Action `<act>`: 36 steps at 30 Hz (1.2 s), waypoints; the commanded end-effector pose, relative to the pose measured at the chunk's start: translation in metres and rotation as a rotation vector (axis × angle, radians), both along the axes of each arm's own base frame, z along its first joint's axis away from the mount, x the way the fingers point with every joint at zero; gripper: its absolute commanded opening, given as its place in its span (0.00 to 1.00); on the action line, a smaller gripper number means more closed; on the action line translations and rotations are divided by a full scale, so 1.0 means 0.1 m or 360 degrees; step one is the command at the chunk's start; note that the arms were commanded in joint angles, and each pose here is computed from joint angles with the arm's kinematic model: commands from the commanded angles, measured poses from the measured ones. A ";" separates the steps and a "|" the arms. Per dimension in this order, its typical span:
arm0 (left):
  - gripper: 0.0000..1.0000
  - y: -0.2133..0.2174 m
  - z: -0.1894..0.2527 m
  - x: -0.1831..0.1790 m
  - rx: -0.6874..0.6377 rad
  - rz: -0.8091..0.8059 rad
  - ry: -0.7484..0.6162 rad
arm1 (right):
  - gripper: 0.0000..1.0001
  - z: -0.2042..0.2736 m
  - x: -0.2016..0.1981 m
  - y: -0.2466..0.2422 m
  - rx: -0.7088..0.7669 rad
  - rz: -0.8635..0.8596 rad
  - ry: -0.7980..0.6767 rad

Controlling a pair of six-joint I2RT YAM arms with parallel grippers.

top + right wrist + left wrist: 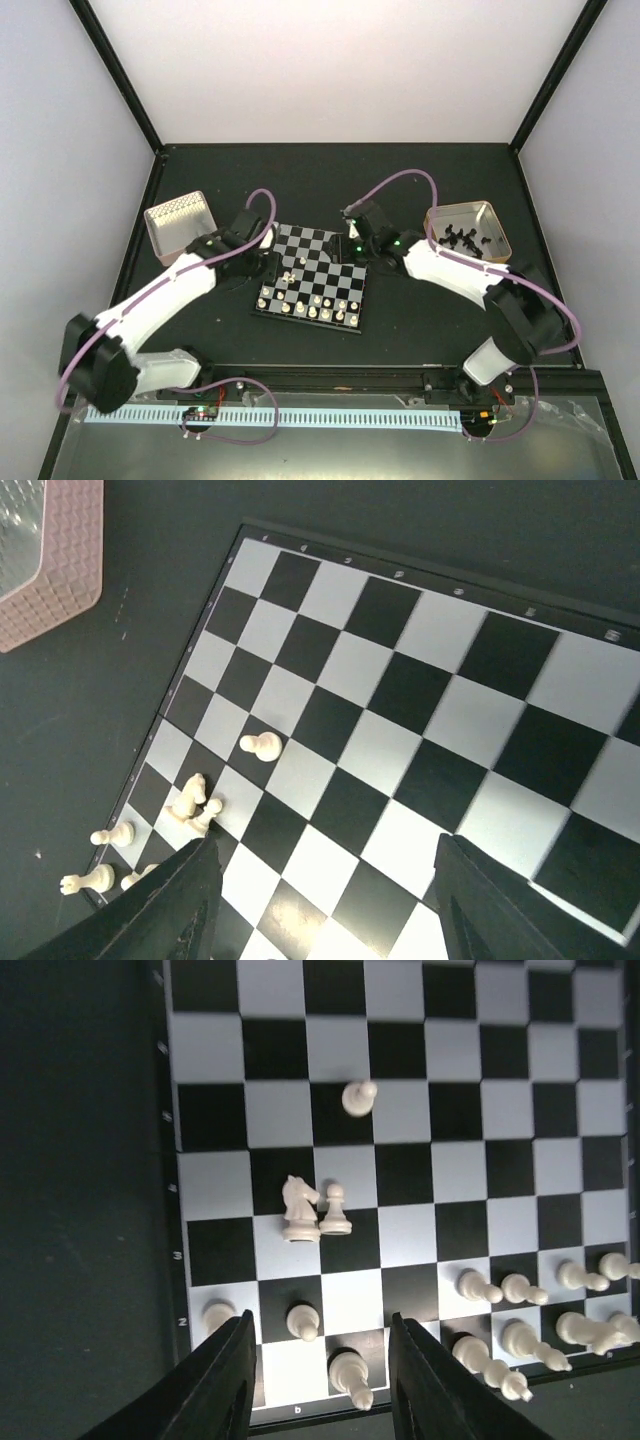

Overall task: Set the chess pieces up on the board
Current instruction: Pick up the chess piece from the chessboard.

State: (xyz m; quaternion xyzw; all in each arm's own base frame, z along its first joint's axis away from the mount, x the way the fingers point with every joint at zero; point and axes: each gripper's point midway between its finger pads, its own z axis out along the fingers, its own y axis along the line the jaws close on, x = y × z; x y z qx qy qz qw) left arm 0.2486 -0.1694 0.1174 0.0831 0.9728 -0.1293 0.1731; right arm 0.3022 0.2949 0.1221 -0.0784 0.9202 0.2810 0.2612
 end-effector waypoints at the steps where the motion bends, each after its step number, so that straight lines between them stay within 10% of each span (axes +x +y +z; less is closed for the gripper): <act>1: 0.39 0.12 0.44 0.08 -0.0123 0.0129 -0.0359 | 0.58 -0.05 -0.02 0.23 -0.0175 0.0216 -0.0052; 20: 0.69 0.79 1.34 -0.50 -0.0470 0.0318 -0.1190 | 0.43 -0.63 0.19 0.84 -0.0684 0.0390 -0.0009; 36: 0.70 0.78 1.32 -0.50 -0.0491 0.0314 -0.1198 | 0.25 -0.77 0.23 0.94 -0.0744 0.0423 0.0008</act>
